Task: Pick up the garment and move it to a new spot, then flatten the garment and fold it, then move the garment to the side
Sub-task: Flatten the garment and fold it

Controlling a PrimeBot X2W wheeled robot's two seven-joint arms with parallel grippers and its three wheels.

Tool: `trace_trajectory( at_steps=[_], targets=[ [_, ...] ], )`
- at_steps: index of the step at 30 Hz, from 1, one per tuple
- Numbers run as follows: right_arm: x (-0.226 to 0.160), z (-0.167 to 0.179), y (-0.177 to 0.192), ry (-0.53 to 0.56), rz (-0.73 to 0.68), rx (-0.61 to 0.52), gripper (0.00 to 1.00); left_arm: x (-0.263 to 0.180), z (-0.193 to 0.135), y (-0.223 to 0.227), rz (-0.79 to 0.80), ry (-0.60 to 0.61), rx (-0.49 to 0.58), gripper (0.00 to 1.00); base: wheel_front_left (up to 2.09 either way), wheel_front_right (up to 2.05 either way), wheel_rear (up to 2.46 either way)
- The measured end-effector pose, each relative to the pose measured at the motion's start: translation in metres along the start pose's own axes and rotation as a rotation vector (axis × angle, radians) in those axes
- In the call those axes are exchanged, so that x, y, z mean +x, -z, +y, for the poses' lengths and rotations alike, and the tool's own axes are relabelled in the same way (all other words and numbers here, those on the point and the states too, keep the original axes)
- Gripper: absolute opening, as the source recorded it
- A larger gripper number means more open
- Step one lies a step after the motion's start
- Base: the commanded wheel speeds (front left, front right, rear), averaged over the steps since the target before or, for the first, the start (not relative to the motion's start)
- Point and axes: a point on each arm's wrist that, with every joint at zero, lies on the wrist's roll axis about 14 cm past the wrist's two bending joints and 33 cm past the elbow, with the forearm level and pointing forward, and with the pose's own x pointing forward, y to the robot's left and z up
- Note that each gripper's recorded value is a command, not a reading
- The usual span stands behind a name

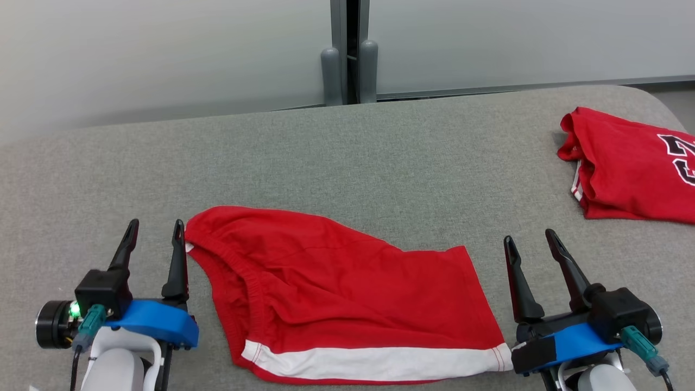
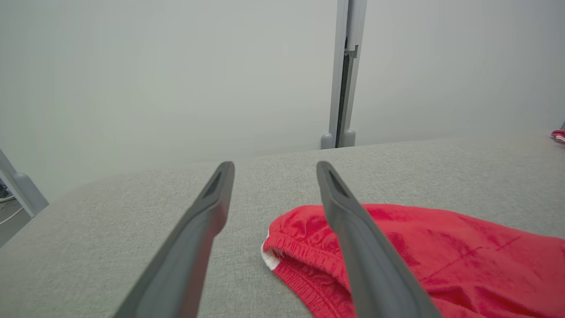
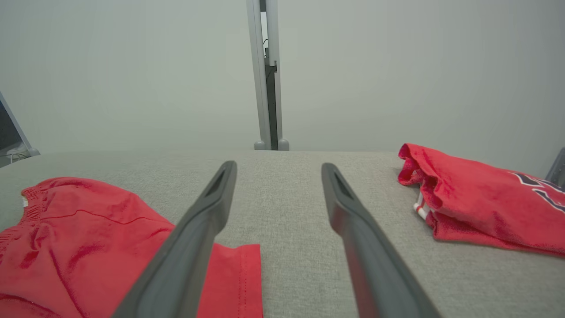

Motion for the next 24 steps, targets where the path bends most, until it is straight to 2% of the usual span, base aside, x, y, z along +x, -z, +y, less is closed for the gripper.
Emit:
trace_trajectory(
  at_steps=[11, 24],
  targets=[
    [-0.016, 0.011, -0.013, -0.019, -0.036, 0.008, 1.0, -0.057, 0.006, -0.03, -0.111, -0.062, -0.007, 1.0, 0.0, 0.0, 0.0],
    [-0.031, 0.019, -0.004, -0.028, -0.011, 0.025, 1.0, -0.096, 0.012, -0.018, -0.082, -0.108, -0.023, 1.0, 0.0, 0.0, 0.0]
  ],
)
